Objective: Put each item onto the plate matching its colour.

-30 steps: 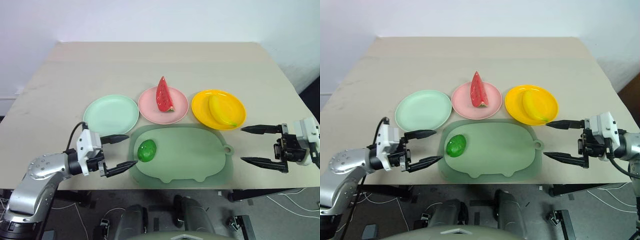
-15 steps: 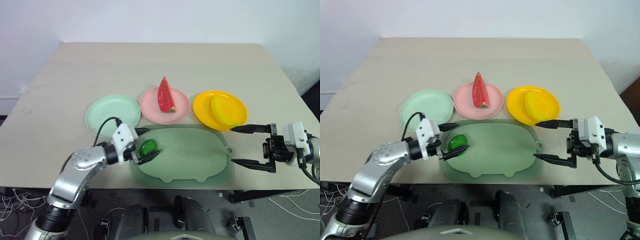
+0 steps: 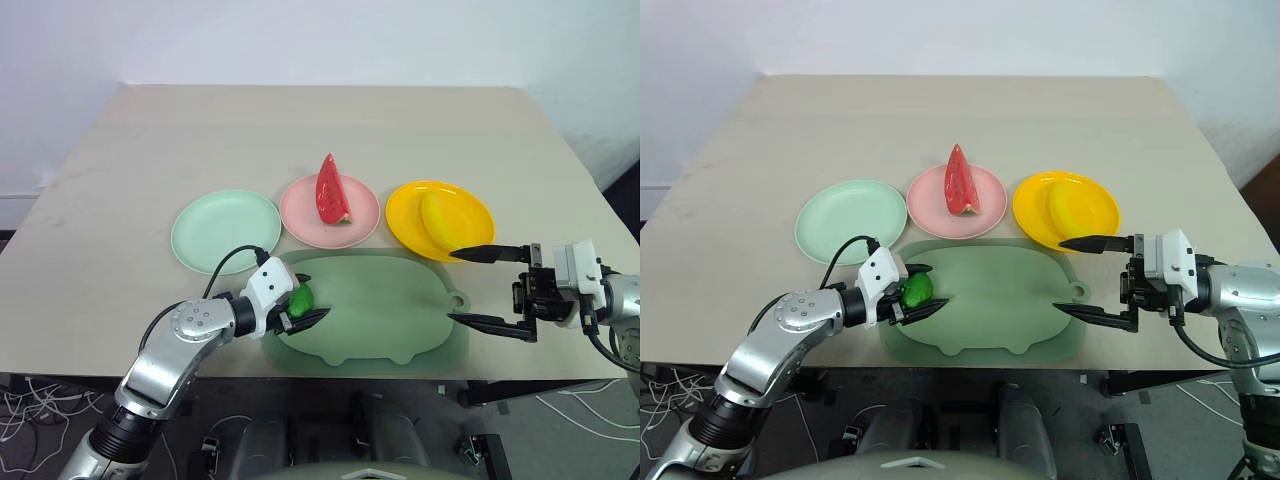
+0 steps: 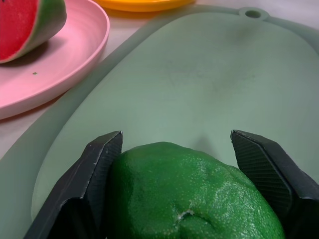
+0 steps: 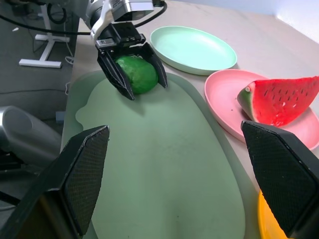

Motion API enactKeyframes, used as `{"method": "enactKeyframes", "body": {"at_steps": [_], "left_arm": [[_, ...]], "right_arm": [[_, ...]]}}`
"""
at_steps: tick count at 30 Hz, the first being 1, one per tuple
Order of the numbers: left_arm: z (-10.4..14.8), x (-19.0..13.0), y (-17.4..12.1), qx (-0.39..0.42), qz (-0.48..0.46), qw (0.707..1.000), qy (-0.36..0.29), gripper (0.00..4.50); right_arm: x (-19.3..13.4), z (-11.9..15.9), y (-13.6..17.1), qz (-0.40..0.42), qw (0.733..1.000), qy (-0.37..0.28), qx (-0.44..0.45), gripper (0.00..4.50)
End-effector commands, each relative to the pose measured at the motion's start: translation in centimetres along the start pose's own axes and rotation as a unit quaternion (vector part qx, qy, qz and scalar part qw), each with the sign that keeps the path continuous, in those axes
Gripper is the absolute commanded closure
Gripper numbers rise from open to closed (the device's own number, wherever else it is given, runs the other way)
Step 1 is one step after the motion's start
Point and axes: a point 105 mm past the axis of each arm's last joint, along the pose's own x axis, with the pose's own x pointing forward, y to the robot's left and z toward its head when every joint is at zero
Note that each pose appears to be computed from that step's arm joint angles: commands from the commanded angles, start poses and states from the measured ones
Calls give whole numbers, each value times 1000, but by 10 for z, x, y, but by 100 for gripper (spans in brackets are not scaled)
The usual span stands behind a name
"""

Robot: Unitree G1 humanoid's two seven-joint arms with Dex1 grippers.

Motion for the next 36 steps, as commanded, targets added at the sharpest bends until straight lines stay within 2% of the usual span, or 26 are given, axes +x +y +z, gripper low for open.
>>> {"method": "enactKeyframes", "body": {"at_steps": [1,3,7,11,15,20,25,29,36], "left_arm": [[-3,2,-6,0,-6,1000,9,129],[-3,2,-7,1,-7,1000,11,129],[16,-2,7,1,9,1000,-29,130],[47,-30,64,12,95,992,-81,130],[45,-55,121,27,199,977,-77,130],[32,-70,161,16,267,961,-69,130],[12,-64,174,5,278,959,-52,130],[9,-57,175,-8,266,962,-56,4],[18,-62,176,-1,253,965,-67,4]], "right_arm": [[1,8,-3,-2,1000,-10,-18,0],[1,9,-3,-3,1000,-10,-17,0],[2,9,-6,-6,1000,-11,-16,0],[4,11,-8,-7,1000,-15,-15,0],[8,11,-9,-7,1000,-20,-13,0],[13,14,-11,-7,999,-30,-13,0],[15,15,-14,-9,999,-33,-15,0],[17,16,-15,-9,999,-37,-18,0],[20,19,-14,-10,999,-45,-19,0]]}}
